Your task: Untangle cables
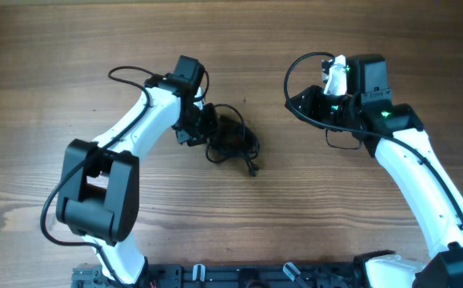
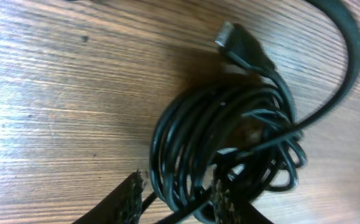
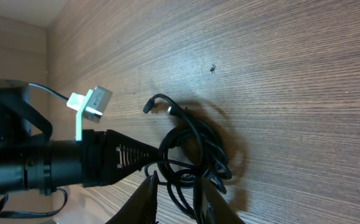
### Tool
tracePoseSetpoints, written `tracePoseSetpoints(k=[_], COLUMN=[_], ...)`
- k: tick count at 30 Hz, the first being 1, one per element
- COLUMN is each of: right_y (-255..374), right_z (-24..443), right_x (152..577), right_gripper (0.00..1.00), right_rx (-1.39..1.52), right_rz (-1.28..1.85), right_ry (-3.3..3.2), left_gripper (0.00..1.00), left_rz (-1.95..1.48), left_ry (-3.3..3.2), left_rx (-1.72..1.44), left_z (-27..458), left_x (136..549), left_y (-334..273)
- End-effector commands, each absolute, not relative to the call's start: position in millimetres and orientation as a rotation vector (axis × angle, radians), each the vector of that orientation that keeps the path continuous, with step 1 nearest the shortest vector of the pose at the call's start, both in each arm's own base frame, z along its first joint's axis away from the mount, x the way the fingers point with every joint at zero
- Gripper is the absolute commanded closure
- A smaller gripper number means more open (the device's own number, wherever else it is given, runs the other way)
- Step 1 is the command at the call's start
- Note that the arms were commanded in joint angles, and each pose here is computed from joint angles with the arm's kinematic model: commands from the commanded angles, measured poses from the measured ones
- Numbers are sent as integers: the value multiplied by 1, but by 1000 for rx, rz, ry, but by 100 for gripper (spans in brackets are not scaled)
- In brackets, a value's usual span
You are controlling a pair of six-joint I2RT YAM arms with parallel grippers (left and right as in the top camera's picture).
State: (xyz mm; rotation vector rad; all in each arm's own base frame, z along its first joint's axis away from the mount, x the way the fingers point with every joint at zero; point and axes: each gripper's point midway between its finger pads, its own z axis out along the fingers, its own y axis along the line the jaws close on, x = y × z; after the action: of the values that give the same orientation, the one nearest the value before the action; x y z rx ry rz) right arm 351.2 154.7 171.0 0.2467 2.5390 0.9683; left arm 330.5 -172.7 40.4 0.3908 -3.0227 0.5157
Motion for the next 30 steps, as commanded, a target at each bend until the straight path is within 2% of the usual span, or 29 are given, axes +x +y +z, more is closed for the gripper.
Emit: tracePoseSetpoints(k=[1,3,11,17,19,25,30], right_y=[155,155,154,154,154,154,156], right_z=[176,176,175,175,175,174,176], right_x=[353,353,352,352,352,351,351], right_gripper=[78,78,77,77,77,76,76], right_rx=[215,217,210,211,211,212,203], right_rz=[948,948,943,944,944,944,959], right_ry=[2524,2528,2534,2534,2534,2537,2533], left_gripper=[58,57,78,80,96,96,96], left_rz=[333,290,189,199,201,268,628], left_ry=[-3055,-3057,-2969,-2971,-2973,-3027,-3062], left_rx=[507,512,573,606,605,587,385], left_z=[31,25,-6,-25,-25,-15,46], left_x=[330,328,303,291,291,307,325], left_y=[-169,-170,-162,-169,-170,-176,-204])
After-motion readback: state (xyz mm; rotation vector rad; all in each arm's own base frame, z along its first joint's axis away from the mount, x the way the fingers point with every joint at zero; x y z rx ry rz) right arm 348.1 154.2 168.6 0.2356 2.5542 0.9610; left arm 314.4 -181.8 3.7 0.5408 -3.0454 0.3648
